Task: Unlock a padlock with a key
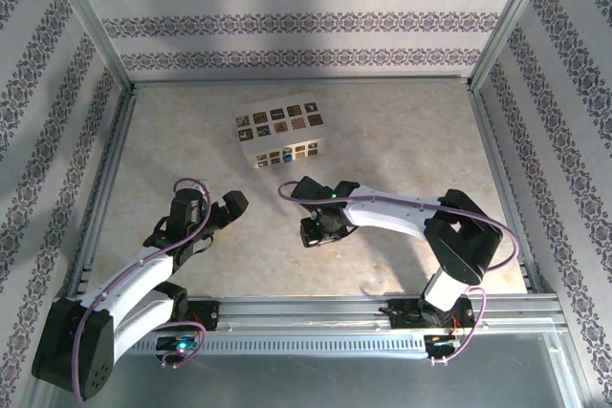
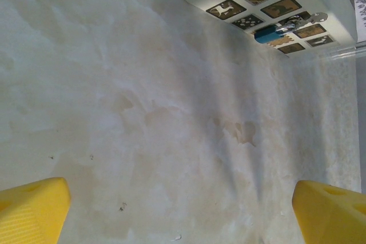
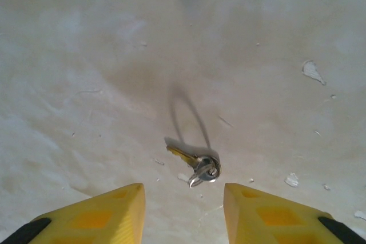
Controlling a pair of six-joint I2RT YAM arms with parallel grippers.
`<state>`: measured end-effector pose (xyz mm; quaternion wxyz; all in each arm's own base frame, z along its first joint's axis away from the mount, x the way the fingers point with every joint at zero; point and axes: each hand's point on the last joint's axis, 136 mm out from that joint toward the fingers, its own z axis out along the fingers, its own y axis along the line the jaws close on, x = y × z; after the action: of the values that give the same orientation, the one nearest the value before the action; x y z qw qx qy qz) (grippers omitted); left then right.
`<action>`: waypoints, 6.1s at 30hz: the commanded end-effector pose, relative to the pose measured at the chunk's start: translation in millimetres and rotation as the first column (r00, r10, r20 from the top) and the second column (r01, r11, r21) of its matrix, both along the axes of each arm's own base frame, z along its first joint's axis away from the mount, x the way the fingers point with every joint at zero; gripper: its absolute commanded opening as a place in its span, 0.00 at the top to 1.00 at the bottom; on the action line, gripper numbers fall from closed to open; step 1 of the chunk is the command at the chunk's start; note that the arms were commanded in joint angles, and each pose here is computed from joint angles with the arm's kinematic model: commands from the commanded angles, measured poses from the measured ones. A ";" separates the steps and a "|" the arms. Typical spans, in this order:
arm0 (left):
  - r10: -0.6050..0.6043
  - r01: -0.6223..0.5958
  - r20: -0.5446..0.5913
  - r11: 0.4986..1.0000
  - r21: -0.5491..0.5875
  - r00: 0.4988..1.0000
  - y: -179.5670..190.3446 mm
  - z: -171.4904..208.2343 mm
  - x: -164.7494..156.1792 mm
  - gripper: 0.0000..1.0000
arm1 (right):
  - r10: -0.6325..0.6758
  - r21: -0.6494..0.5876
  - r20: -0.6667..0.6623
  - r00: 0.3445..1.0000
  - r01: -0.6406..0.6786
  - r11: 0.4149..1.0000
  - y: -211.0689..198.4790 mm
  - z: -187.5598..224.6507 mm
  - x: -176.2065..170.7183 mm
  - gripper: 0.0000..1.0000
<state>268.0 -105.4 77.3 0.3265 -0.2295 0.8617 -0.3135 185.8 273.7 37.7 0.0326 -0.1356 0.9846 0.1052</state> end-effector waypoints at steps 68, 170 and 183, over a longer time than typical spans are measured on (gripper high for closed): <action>-0.155 0.217 0.276 0.953 -0.211 0.949 -50.1 127.3 23.6 0.06 | -0.280 0.539 0.297 0.913 0.082 0.838 13.1 91.7 56.1 1.00; -0.185 0.339 0.643 0.933 -0.124 0.744 -108.8 216.9 30.5 1.00 | 0.032 0.460 0.779 0.626 -0.606 0.649 18.2 231.4 36.1 0.50; -0.191 0.537 0.887 0.841 -0.073 0.421 -126.3 295.7 -1.7 1.00 | -0.259 0.776 0.623 0.738 -0.539 0.327 34.0 293.8 30.6 0.38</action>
<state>281.6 -232.1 336.3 0.5482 0.0553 0.6100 -0.5695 220.4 306.4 301.2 0.4299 -0.2313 0.6844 0.5416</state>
